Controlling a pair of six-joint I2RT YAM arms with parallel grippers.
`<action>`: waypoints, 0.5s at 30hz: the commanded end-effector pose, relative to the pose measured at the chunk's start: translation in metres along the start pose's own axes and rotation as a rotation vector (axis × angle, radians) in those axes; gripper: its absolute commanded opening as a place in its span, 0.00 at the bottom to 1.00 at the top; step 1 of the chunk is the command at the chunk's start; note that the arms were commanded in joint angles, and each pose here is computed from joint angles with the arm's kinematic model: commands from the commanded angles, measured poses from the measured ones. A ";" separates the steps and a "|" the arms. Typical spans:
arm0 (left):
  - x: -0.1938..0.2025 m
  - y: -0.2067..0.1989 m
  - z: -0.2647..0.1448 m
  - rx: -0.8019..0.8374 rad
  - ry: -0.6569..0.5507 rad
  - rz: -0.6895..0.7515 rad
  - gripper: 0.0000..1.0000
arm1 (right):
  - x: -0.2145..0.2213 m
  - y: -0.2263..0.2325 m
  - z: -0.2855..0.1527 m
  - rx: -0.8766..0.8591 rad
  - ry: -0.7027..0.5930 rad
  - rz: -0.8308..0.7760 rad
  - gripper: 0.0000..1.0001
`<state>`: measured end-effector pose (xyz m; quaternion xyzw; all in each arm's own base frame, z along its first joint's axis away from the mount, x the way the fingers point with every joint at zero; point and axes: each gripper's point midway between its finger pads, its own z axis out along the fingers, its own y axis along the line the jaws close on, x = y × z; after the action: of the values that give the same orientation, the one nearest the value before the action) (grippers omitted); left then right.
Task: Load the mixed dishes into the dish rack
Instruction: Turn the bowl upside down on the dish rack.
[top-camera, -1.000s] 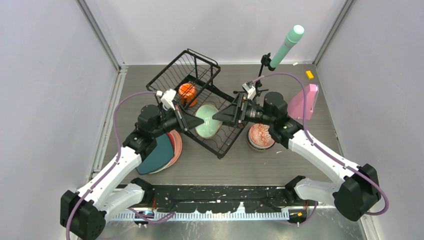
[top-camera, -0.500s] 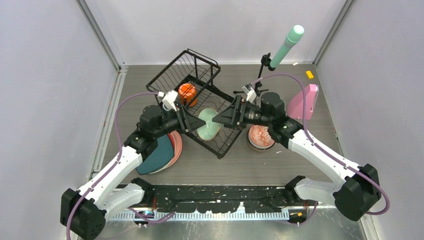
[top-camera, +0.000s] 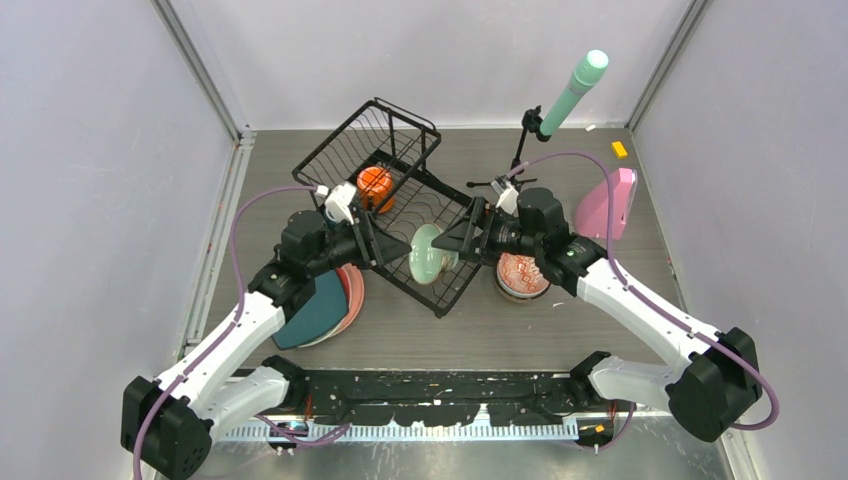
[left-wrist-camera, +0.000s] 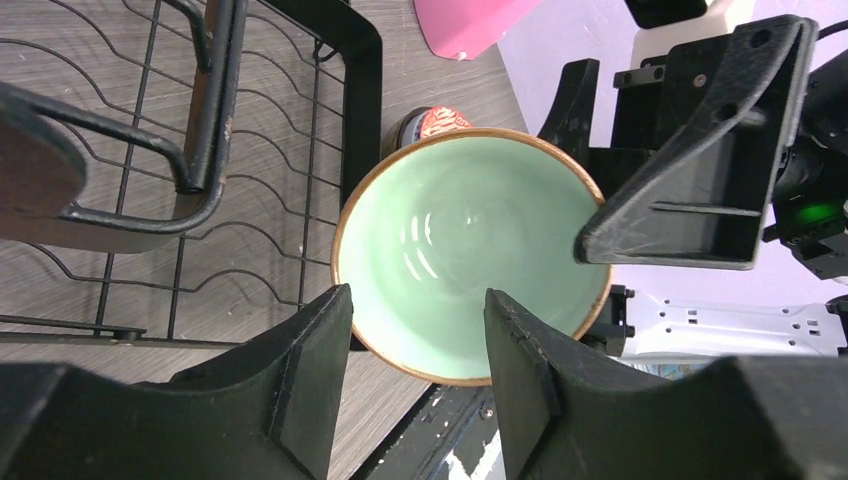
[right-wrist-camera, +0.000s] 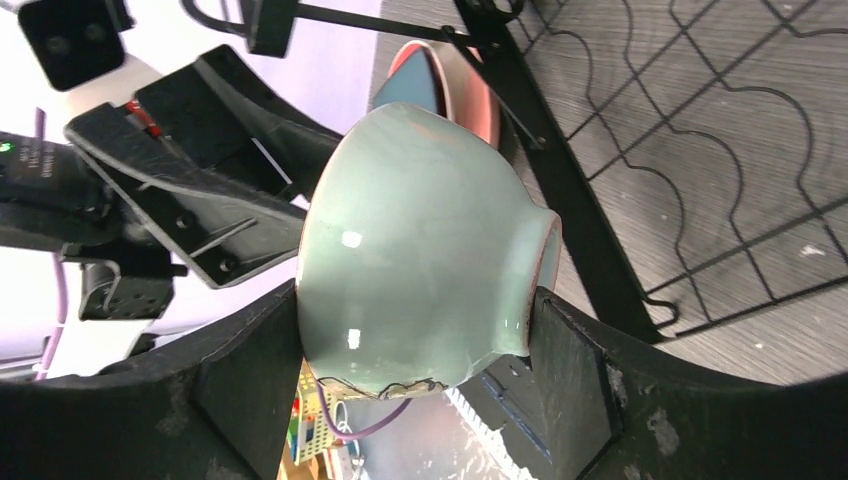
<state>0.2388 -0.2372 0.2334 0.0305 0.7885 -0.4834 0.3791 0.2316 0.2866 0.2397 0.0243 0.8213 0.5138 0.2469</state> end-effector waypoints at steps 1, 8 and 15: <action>-0.008 -0.008 0.000 0.024 -0.022 0.036 0.54 | -0.023 0.020 -0.002 -0.024 -0.076 -0.089 0.49; -0.002 -0.005 -0.004 0.003 0.003 0.039 0.55 | -0.033 0.003 0.007 0.076 -0.077 -0.148 0.48; 0.001 -0.004 -0.014 -0.015 0.003 0.064 0.60 | -0.041 -0.015 0.020 0.165 -0.063 -0.193 0.48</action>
<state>0.2329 -0.2329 0.2225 0.0380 0.8029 -0.4673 0.3683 0.2596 0.2781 0.1985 0.0137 0.8739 0.4121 0.2574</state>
